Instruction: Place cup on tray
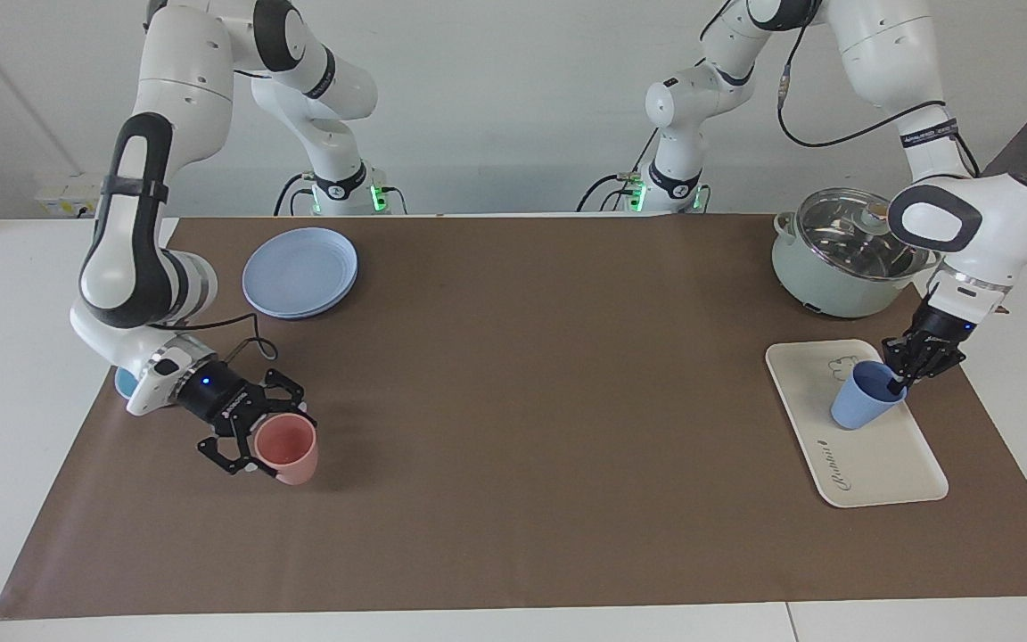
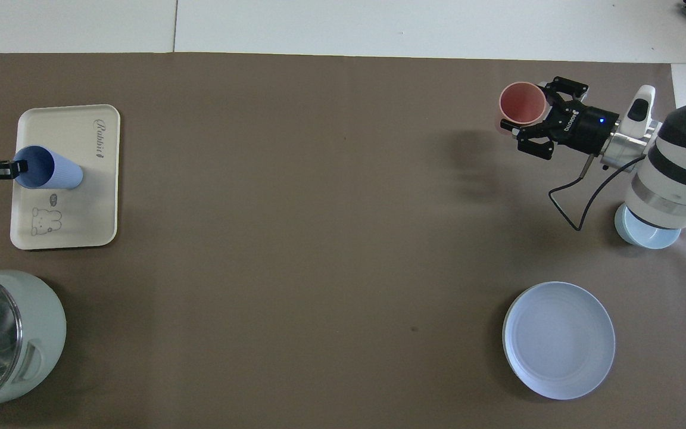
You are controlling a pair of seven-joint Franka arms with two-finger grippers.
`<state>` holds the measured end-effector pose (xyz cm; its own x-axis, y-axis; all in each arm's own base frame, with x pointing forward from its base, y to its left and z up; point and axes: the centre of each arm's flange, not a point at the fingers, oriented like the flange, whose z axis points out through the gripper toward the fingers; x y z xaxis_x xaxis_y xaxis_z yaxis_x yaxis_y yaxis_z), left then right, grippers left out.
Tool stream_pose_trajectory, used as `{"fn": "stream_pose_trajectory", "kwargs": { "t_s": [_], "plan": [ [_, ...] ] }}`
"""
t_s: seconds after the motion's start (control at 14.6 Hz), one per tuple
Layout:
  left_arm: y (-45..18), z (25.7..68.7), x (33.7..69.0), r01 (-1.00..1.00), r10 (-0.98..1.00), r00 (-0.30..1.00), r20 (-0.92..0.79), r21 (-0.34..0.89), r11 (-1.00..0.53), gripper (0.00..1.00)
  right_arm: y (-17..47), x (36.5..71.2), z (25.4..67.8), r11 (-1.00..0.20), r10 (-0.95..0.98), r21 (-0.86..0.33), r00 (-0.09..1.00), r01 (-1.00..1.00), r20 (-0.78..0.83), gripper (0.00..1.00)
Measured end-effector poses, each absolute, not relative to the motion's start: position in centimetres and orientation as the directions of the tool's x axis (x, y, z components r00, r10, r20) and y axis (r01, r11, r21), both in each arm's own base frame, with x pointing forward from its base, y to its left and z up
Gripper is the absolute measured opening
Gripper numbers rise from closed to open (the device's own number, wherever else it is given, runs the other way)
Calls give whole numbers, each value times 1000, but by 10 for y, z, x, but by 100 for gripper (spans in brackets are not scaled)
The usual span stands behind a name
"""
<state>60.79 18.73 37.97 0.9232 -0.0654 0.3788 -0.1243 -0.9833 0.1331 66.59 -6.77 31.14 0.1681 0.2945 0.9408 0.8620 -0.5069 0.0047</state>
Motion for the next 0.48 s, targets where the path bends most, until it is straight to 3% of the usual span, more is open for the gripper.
{"fn": "stream_pose_trajectory", "kwargs": {
  "t_s": [0.48],
  "plan": [
    [184, 395, 615, -136, -75, 911, 405, 122, -983, 78, -89, 643, 279, -537, 174, -64, 184, 841, 967, 86]
  ]
}}
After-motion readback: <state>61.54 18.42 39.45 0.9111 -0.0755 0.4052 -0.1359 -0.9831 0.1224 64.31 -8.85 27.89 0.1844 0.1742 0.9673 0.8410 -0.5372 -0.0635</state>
